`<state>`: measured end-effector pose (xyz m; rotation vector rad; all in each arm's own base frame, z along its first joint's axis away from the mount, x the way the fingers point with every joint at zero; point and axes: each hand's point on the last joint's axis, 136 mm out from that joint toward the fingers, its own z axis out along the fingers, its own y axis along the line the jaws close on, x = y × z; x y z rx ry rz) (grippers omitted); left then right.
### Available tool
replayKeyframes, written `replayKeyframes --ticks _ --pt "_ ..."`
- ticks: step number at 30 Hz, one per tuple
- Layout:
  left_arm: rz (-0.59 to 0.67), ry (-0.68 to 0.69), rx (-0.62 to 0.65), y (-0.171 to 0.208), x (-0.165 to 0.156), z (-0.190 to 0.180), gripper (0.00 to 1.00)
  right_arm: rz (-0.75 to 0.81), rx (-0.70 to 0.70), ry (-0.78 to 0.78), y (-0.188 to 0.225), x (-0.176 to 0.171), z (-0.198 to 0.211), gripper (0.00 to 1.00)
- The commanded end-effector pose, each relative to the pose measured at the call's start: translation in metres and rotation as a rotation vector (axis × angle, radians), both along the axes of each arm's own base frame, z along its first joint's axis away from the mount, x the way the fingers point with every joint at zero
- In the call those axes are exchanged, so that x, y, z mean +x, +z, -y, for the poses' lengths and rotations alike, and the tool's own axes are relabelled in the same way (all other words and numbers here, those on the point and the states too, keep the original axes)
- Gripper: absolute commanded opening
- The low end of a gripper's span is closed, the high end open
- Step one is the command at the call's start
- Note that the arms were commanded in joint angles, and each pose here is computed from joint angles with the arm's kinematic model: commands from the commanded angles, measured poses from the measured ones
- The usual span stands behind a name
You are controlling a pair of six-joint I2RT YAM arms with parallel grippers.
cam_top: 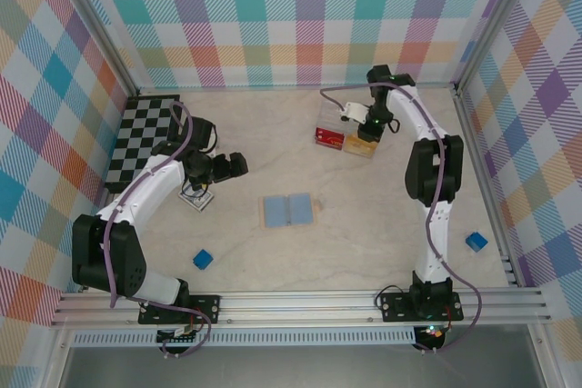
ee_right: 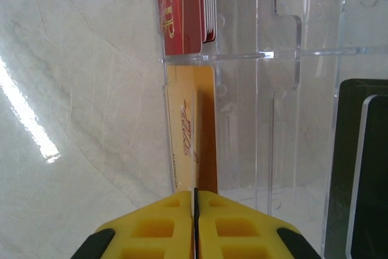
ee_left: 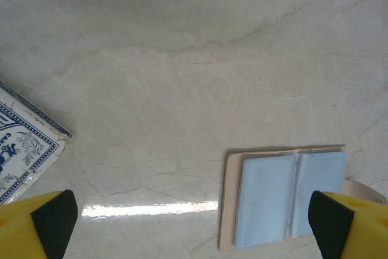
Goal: Take the credit cards out of the card holder
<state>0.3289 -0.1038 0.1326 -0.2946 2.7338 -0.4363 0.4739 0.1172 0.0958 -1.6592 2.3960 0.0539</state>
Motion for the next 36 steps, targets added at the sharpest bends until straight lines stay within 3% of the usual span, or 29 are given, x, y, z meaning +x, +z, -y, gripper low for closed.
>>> replayKeyframes --ticks 1,13,22,28,32,36 --pt "0.004 -0.009 -0.002 0.008 0.001 -0.002 1.00 0.000 -0.021 0.035 -0.002 0.002 -0.003 0.11" --pt "-0.012 -0.006 0.003 0.006 0.000 -0.004 1.00 0.007 -0.014 0.026 -0.001 0.010 -0.014 0.18" --pt "-0.019 -0.001 -0.037 0.005 -0.004 0.002 1.00 0.059 0.168 -0.114 0.062 0.000 -0.036 0.23" --pt "-0.052 0.006 -0.154 -0.002 -0.013 0.018 1.00 0.077 0.331 -0.323 0.102 -0.036 -0.061 0.26" --pt "-0.080 0.011 -0.238 -0.007 -0.022 0.031 1.00 -0.021 0.504 -0.354 0.119 -0.093 -0.103 0.29" --pt "-0.094 0.006 -0.297 -0.013 -0.030 0.045 0.99 -0.065 0.534 -0.433 0.118 -0.143 -0.133 0.31"
